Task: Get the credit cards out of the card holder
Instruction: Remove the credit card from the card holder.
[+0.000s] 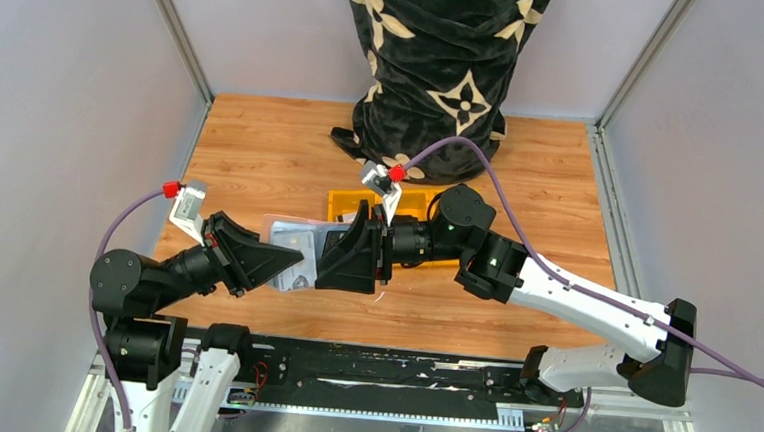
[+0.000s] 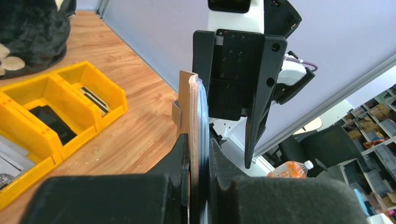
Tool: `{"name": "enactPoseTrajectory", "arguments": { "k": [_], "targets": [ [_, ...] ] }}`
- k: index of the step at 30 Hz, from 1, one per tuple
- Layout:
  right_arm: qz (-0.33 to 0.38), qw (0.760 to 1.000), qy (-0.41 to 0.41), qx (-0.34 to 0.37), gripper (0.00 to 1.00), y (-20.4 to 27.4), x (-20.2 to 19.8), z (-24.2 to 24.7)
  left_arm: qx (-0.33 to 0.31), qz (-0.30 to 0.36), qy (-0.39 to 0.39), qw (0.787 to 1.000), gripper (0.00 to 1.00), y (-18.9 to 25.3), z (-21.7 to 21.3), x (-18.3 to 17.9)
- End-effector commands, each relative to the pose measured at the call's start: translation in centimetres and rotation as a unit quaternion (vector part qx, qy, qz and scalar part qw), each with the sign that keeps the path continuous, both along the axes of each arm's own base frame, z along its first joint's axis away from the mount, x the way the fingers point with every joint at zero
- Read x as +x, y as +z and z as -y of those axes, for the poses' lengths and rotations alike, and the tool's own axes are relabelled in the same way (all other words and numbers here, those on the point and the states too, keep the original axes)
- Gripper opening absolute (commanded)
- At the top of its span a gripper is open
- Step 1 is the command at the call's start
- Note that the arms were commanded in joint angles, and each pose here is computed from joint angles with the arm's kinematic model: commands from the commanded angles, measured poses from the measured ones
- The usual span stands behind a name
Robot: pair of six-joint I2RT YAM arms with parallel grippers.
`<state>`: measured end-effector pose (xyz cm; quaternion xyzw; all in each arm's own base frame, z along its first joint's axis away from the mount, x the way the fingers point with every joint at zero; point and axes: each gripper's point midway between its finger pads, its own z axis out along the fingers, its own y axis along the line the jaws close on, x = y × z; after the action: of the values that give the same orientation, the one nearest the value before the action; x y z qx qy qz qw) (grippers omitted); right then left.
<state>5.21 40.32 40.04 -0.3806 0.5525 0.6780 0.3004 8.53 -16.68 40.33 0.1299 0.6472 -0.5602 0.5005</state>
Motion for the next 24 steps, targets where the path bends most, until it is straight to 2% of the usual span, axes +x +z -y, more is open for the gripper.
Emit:
{"name": "enactPoseTrajectory", "arguments": {
  "k": [1, 6, 12, 14, 15, 18, 20, 22, 24],
  "targets": [
    [0.012, 0.999, 0.018, 0.031, 0.49, 1.9, -1.0, 0.4, -0.006, 0.030, -0.019, 0.999, 0.00, 1.4, 0.2, -1.3],
    [0.010, 0.999, 0.021, 0.036, 0.47, 2.1, -1.0, 0.1, -0.011, 0.029, -0.028, 0.999, 0.00, 1.7, 0.4, -1.6],
    [-0.008, 0.998, 0.029, 0.064, 0.32, 3.3, -0.8, -0.8, -0.014, 0.026, -0.025, 0.999, 0.06, 1.6, 0.3, -1.6],
    [-0.015, 0.997, 0.030, 0.072, 0.23, 3.6, -0.7, -1.1, -0.016, 0.026, -0.025, 0.999, 0.08, 1.5, 0.3, -1.6],
    [-0.019, 0.997, 0.029, 0.073, 0.17, 3.6, -0.6, -1.2, -0.017, 0.025, -0.026, 0.999, 0.12, 1.5, 0.3, -1.6],
    [-0.027, 0.996, 0.020, 0.078, 0.01, 3.6, -0.2, -1.0, -0.018, 0.018, -0.034, 0.999, 0.35, 1.3, 0.4, -1.8],
    [-0.027, 0.996, 0.013, 0.081, 0.00, 3.7, 0.0, -0.7, -0.018, 0.015, -0.048, 0.999, 0.46, 1.2, 0.6, -2.3],
    [-0.025, 0.996, 0.010, 0.083, 0.00, 3.6, 0.1, -0.4, -0.019, 0.011, -0.064, 0.998, 0.50, 1.0, 0.8, -2.7],
    [-0.024, 0.996, 0.009, 0.084, 0.00, 3.7, 0.1, -0.2, -0.019, 0.005, -0.075, 0.997, 0.48, 0.8, 0.9, -2.9]
  ]
}}
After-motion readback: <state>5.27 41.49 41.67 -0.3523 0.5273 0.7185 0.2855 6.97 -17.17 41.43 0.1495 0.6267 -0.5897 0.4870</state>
